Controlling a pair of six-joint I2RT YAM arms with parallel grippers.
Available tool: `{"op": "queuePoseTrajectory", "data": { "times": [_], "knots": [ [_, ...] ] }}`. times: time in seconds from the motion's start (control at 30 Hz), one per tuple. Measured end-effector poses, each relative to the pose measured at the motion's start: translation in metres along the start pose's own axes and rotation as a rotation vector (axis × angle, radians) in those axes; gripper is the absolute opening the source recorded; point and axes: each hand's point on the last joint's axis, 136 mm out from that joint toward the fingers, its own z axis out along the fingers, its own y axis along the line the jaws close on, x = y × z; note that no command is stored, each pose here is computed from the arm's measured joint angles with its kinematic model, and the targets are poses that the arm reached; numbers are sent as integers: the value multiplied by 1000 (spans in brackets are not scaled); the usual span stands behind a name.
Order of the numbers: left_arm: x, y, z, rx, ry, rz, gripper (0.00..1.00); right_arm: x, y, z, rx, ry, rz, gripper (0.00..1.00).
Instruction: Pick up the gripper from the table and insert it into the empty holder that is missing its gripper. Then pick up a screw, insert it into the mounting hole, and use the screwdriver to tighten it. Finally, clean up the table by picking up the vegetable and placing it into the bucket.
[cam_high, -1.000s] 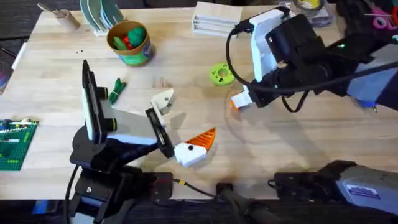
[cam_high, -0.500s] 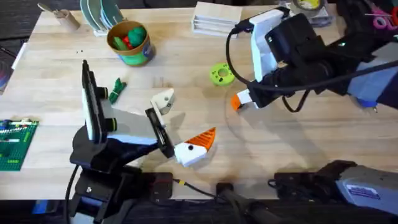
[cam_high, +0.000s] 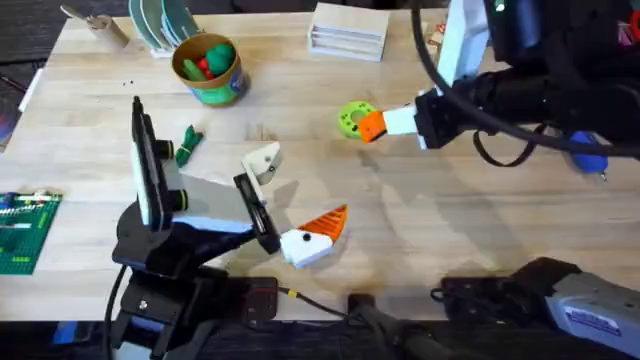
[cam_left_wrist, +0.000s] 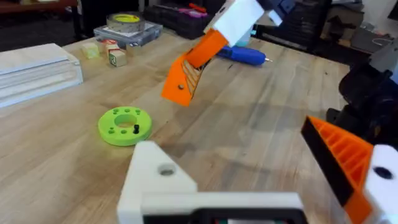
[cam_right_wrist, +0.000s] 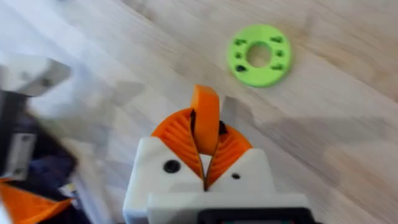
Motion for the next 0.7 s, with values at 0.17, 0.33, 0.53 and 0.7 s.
{"op": "queuePoseTrajectory", "data": {
  "times": [0.17,0.33,0.53,0.7],
  "knots": [
    [0,0,0,0,0,0,993,-3,30,7,-188,12,37,12],
    [0,0,0,0,0,0,992,-3,56,20,-382,51,64,10],
    [0,0,0,0,0,1,992,-19,80,28,-587,23,69,9],
    [0,0,0,0,0,0,992,-18,96,34,-746,64,114,9]
  ]
}}
